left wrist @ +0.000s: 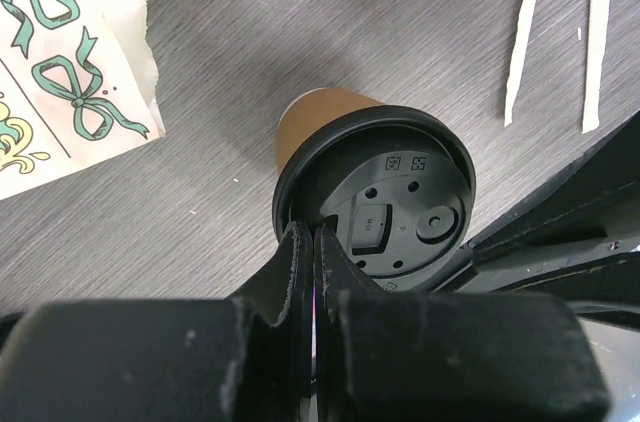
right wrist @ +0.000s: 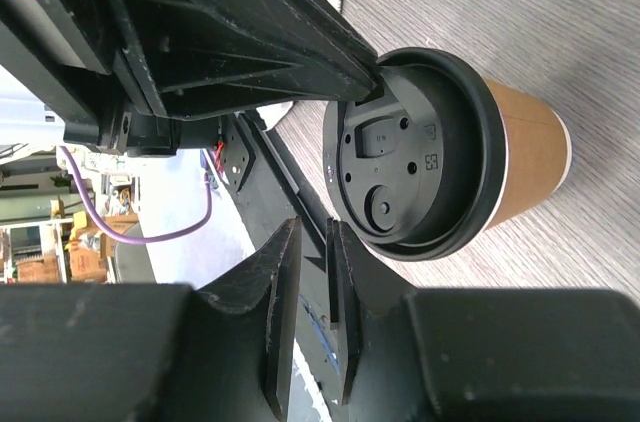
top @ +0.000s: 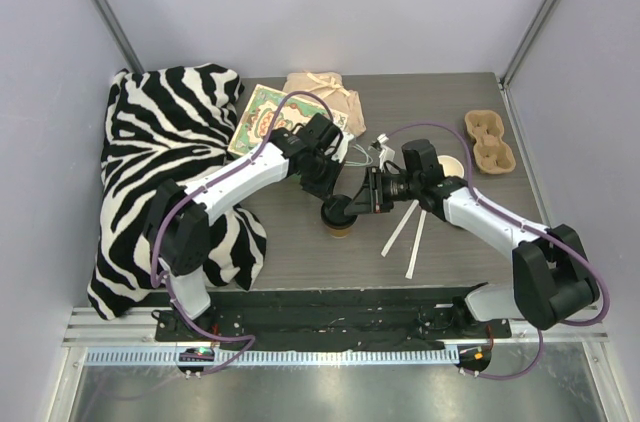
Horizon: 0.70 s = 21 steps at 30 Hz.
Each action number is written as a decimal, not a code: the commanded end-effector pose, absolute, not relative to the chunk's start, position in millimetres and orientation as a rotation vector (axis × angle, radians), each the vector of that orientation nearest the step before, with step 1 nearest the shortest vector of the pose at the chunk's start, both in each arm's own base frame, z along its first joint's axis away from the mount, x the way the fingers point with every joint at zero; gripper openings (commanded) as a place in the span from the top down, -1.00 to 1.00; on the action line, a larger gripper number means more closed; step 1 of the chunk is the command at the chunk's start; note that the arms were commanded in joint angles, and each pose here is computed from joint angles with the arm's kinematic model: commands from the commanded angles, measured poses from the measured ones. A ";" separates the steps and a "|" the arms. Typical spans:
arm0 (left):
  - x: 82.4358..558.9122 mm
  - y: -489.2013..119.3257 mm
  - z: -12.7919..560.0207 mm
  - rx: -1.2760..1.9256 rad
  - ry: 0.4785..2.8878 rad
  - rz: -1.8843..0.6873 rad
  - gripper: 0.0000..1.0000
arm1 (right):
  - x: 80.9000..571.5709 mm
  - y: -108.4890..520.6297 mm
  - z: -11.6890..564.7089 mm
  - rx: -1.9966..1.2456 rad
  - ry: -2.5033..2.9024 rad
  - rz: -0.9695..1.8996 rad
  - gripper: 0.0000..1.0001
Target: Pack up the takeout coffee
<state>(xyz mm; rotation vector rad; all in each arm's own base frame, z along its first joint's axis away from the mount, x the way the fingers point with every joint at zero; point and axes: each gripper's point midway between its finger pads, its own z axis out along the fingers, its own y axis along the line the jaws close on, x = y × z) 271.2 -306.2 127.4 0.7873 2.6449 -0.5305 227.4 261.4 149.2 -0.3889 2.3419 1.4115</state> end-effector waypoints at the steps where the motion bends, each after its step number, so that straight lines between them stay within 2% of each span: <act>1: 277.6 -310.7 136.4 0.779 2.607 -0.561 1.00 | 238.5 271.5 167.9 -0.429 2.253 1.438 0.50; 6: 283.8 -311.4 153.6 0.781 2.562 -0.551 1.00 | 237.0 272.0 171.7 -0.441 2.247 1.448 0.50; 21: 270.9 -307.8 125.8 0.793 2.649 -0.546 1.00 | 239.3 273.0 167.6 -0.435 2.254 1.447 0.50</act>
